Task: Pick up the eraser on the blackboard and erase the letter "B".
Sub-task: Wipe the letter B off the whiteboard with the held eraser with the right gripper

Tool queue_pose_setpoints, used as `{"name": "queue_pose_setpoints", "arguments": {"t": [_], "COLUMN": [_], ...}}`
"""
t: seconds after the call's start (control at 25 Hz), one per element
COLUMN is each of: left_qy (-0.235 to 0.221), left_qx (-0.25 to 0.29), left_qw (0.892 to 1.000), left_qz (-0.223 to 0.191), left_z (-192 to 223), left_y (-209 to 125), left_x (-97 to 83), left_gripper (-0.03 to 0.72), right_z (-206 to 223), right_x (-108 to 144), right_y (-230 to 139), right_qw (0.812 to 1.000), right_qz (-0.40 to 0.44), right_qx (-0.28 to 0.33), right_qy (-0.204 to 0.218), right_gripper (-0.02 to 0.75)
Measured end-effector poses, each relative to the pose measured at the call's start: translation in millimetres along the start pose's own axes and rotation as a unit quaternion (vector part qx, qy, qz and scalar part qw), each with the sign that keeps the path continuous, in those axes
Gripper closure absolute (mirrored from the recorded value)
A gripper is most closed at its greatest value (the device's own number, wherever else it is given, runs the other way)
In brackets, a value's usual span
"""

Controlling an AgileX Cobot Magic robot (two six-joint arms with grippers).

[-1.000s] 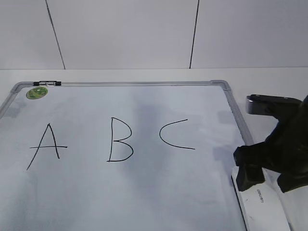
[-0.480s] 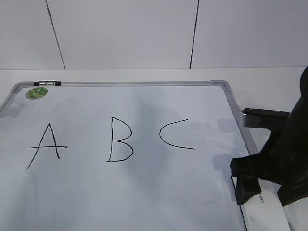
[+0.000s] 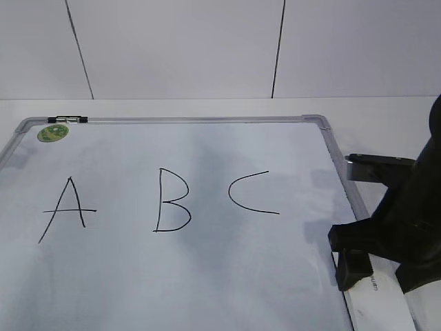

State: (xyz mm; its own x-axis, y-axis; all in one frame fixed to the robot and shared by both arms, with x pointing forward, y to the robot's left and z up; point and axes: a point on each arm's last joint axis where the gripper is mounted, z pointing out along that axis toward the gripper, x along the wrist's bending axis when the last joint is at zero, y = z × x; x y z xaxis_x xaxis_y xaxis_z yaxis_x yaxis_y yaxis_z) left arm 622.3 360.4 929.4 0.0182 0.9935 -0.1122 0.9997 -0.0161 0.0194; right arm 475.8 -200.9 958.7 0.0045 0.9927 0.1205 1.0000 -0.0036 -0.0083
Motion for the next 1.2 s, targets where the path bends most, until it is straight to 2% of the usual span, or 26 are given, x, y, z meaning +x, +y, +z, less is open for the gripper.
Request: {"name": "queue_pose_setpoints", "arguments": {"t": [0.36,0.56,0.84,1.2], "left_qy": [-0.001,-0.001,-0.002,-0.003], "left_qx": [0.0,0.0,-0.001,0.0], "left_qw": [1.0,1.0,1.0,1.0], "left_qz": [-0.002,-0.002,-0.003,-0.003], "left_z": [0,0,0,0], "left_y": [0,0,0,0], "left_x": [0.6,0.6,0.9,0.8], "left_gripper": [0.674,0.674,0.674,0.675], "right_z": [14,15,15,15], "right_x": [-1,-1,-1,-1], "right_y": [2,3,3,4], "right_qw": [0.999,0.999,0.999,0.999], "right_qz": [0.003,0.002,-0.001,-0.002], "right_qx": [0.03,0.031,0.031,0.03], "right_qy": [-0.011,-0.013,-0.015,-0.016], "right_gripper": [0.118,0.132,0.192,0.2]}}
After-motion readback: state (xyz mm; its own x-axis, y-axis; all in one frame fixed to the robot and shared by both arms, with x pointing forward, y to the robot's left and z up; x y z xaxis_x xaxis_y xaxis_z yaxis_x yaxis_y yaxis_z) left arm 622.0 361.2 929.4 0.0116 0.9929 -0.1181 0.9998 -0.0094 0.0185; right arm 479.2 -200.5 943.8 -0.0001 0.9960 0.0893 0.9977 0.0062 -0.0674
